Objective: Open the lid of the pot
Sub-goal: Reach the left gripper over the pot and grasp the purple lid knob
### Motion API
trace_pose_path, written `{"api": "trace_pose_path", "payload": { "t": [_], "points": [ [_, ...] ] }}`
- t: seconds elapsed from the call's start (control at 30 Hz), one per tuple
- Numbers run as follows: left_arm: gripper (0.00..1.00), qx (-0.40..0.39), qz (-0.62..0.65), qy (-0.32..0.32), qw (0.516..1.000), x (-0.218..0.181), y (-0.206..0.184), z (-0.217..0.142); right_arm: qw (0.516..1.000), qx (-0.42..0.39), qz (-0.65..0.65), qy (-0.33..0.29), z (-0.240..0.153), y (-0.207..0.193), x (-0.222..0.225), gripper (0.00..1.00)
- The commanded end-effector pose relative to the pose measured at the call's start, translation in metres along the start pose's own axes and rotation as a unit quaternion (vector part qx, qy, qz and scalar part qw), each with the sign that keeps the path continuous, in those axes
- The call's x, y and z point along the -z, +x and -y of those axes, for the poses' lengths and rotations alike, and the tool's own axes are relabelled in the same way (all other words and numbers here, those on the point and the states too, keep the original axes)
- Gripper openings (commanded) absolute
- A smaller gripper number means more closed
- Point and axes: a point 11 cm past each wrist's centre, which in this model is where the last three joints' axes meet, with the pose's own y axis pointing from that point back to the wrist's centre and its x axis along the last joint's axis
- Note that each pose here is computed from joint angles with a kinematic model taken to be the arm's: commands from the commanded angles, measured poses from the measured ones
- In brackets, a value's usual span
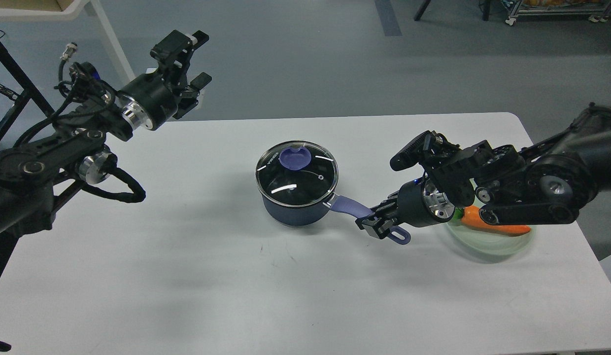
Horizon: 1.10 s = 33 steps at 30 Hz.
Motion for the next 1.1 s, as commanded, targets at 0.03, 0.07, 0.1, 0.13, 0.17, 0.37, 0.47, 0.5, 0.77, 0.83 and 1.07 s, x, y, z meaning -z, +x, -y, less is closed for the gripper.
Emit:
{"api": "trace_pose_path", "payload": {
  "t": [0.03,0.07,0.1,0.13,0.17,0.37,0.47,0.5,0.77,0.83,1.07],
  "points": [
    [0.99,0.083,0.175,-0.025,0.981,-0.017,-0.04,0.016,1.0,0.003,0.003,0.001,0.0,-0.003,-0.001,0.21],
    [0.99,0.098,0.204,-0.031,0.974,-0.019,-0.049,0.018,1.0,0.004,0.004,0.002,0.001,-0.004,0.0,0.21],
    [0.99,0.117,0.237,-0.041,0.964,-0.023,-0.061,0.022,1.0,0.004,0.004,0.002,0.001,-0.004,0.0,0.21],
    [0.99,0.133,0.268,-0.048,0.953,-0.025,-0.07,0.024,1.0,0.004,0.003,0.002,0.001,-0.004,0.0,0.21],
    [0.99,0.146,0.295,-0.054,0.943,-0.026,-0.077,0.025,1.0,0.003,0.002,0.002,0.001,-0.003,0.0,0.21],
    [0.99,0.202,0.427,-0.06,0.879,-0.015,-0.109,0.029,1.0,0.0,0.0,0.004,0.001,0.0,0.0,0.21],
    [0.99,0.211,0.474,-0.046,0.854,0.002,-0.116,0.024,1.0,0.0,0.0,0.004,0.001,0.0,0.0,0.21],
    [0.99,0.206,0.49,-0.047,0.846,0.005,-0.117,0.023,1.0,-0.001,0.0,0.003,0.0,0.0,0.0,0.21],
    [0.99,0.223,0.514,-0.042,0.827,0.025,-0.13,0.019,1.0,0.0,0.0,0.004,0.0,0.0,0.0,0.21],
    [0.99,0.223,0.51,-0.041,0.829,0.026,-0.133,0.021,1.0,0.0,-0.001,0.004,0.001,0.0,0.0,0.21],
    [0.99,0.225,0.502,-0.036,0.835,0.033,-0.142,0.026,1.0,0.001,-0.003,0.003,0.001,0.0,0.0,0.21]
  ]
}}
